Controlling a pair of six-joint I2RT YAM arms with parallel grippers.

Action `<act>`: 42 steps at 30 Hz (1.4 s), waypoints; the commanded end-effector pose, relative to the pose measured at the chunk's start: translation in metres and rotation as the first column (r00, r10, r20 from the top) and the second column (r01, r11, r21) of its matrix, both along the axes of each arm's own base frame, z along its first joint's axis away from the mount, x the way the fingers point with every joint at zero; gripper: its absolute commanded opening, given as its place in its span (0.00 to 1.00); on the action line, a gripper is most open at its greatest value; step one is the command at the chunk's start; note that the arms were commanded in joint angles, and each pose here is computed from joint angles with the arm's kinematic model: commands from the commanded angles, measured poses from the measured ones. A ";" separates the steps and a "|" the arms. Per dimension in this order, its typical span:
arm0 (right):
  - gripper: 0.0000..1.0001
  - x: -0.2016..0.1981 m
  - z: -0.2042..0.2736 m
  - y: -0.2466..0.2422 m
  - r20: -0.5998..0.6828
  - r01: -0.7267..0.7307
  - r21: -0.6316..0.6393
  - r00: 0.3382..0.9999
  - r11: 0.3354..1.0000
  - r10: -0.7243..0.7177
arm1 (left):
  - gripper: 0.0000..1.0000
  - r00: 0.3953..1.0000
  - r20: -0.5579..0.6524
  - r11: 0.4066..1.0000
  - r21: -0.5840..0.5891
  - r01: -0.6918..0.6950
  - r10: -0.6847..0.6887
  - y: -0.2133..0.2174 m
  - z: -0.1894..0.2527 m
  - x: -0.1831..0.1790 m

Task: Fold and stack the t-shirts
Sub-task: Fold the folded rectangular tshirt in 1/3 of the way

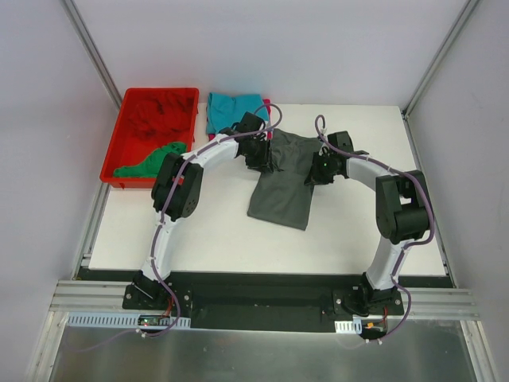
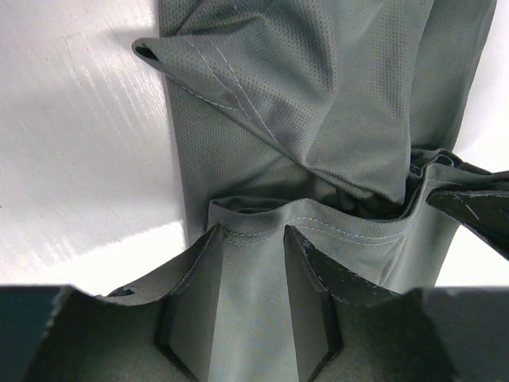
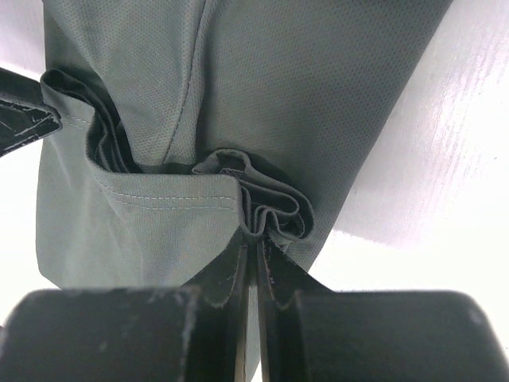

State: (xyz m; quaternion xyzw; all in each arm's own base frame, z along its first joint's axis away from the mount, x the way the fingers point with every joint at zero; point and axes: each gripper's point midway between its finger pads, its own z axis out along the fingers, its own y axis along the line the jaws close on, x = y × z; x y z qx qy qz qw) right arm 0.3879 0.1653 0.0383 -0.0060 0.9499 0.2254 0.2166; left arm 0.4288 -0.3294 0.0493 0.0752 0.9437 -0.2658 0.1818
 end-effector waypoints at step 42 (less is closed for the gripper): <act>0.05 0.003 0.030 0.000 0.094 -0.022 0.059 0.995 0.998 0.017 | 0.00 0.996 0.089 0.999 -0.026 -0.024 0.027 0.013 0.042 0.003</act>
